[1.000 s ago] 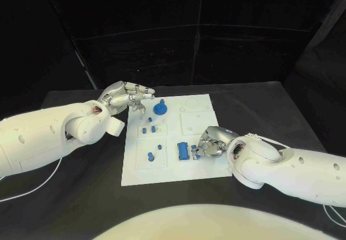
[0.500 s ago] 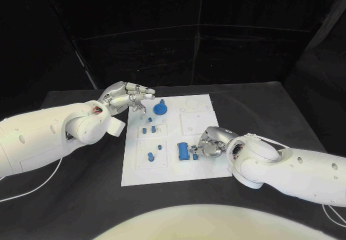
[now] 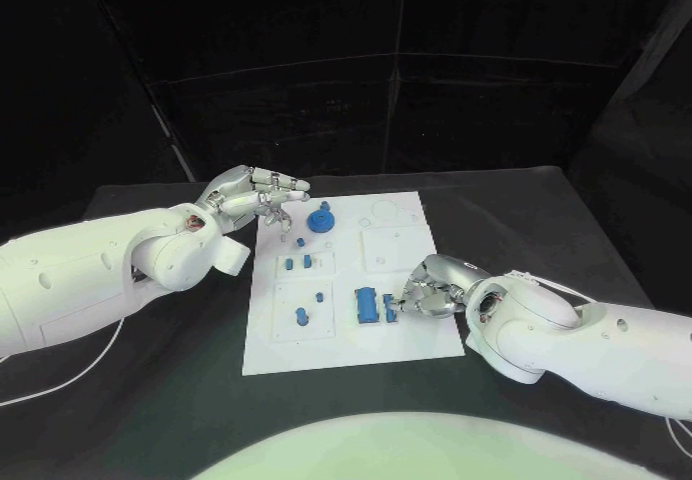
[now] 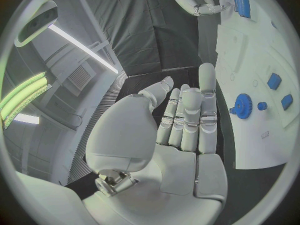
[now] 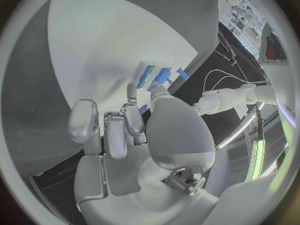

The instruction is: Assemble the parts on the task board

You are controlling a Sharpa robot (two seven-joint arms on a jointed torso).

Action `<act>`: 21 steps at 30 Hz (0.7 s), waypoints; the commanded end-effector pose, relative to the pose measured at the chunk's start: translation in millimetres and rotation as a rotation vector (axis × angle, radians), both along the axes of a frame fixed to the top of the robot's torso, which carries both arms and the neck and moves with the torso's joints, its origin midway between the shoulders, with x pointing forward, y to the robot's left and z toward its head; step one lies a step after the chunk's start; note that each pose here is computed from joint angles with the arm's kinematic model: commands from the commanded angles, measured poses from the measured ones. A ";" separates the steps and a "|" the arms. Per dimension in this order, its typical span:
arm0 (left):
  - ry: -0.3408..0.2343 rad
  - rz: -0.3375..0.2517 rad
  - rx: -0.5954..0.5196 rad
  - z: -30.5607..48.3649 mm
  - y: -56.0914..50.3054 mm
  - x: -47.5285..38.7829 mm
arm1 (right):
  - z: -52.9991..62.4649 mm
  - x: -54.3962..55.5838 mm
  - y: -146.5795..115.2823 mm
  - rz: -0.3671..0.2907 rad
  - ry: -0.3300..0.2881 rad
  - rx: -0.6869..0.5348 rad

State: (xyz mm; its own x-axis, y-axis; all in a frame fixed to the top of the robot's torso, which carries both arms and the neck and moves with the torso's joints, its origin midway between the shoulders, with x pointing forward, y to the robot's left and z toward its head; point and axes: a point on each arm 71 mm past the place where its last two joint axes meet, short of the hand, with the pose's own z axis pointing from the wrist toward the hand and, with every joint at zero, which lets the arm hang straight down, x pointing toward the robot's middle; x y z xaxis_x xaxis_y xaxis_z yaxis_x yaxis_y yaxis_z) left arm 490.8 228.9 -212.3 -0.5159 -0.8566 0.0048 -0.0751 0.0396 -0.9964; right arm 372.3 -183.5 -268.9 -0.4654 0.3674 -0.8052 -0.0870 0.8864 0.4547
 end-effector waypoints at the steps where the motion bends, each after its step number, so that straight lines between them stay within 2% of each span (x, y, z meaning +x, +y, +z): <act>1: -0.009 0.000 -0.010 1.6 0.1 0.8 | 3.4 1.9 -3.5 -0.019 0.063 0.200; 3: -0.014 0.007 -0.011 1.8 0.9 1.5 | 7.2 9.2 -7.7 -0.017 0.064 0.287; 6: -0.016 0.041 -0.025 2.5 3.2 3.3 | 17.1 29.4 -17.3 -0.015 0.039 0.445; 7: -0.016 0.048 -0.028 2.6 3.6 3.6 | 18.5 32.4 -18.8 -0.016 0.035 0.465; 11: -0.026 0.118 -0.055 4.2 9.7 7.9 | 30.9 64.4 -32.7 -0.027 -0.019 0.631; 12: -0.030 0.145 -0.062 4.5 12.3 10.4 | 33.8 75.9 -36.6 -0.035 -0.035 0.678; 17: -0.055 0.221 -0.079 5.3 19.4 21.8 | 39.9 111.8 -44.9 -0.076 -0.077 0.808; 21: -0.079 0.280 -0.102 6.1 23.2 34.3 | 43.2 141.1 -45.8 -0.114 -0.112 0.896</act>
